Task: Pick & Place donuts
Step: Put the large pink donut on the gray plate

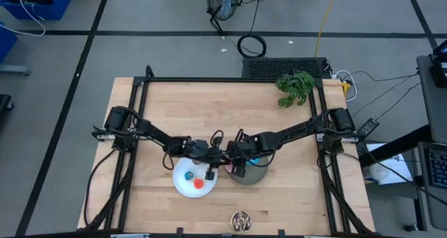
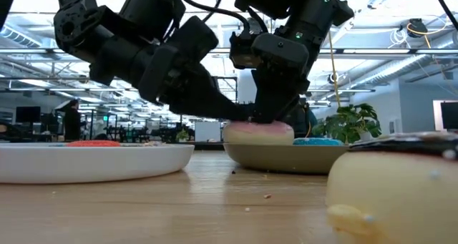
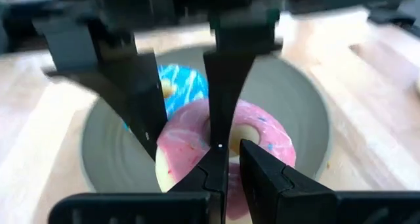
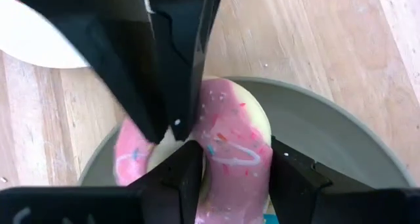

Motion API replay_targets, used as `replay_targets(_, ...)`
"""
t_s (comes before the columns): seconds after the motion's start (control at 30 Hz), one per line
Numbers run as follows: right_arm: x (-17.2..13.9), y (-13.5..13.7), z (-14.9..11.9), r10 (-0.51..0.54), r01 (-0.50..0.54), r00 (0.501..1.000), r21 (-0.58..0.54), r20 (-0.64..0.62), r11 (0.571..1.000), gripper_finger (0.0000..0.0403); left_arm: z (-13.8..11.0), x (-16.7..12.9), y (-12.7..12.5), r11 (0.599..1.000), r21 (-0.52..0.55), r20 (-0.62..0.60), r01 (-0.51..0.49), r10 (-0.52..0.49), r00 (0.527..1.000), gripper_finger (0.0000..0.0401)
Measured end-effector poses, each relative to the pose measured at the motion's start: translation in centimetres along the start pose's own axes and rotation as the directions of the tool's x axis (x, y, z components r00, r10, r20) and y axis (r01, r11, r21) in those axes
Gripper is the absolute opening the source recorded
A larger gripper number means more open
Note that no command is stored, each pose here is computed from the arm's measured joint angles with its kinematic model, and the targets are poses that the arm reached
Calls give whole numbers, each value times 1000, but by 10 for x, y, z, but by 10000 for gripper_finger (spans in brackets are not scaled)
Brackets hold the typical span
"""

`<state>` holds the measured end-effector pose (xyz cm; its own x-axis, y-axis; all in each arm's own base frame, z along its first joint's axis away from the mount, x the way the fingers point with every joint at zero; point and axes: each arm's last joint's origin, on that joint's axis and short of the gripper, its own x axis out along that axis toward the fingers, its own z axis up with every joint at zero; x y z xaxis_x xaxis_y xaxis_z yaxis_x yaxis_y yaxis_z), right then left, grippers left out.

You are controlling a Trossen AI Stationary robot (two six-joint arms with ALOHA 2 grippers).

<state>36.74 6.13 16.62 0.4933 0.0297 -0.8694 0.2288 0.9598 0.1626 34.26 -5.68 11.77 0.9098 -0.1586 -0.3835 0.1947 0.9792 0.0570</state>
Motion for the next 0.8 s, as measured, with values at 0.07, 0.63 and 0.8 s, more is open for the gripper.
replay_targets(0.07,-2,0,1,3,-3,1000,0,7,1000,139,-1,0,1,1000,-2,-6,10,-10,1000,46)
replay_targets(0.63,-4,1,-3,-9,6,1000,-84,-26,996,173,-2,2,2,1000,1,12,24,-24,1000,46)
replay_targets(0.8,-4,0,-3,-12,10,1000,-81,-29,997,219,-2,2,3,1000,0,12,22,-22,1000,46)
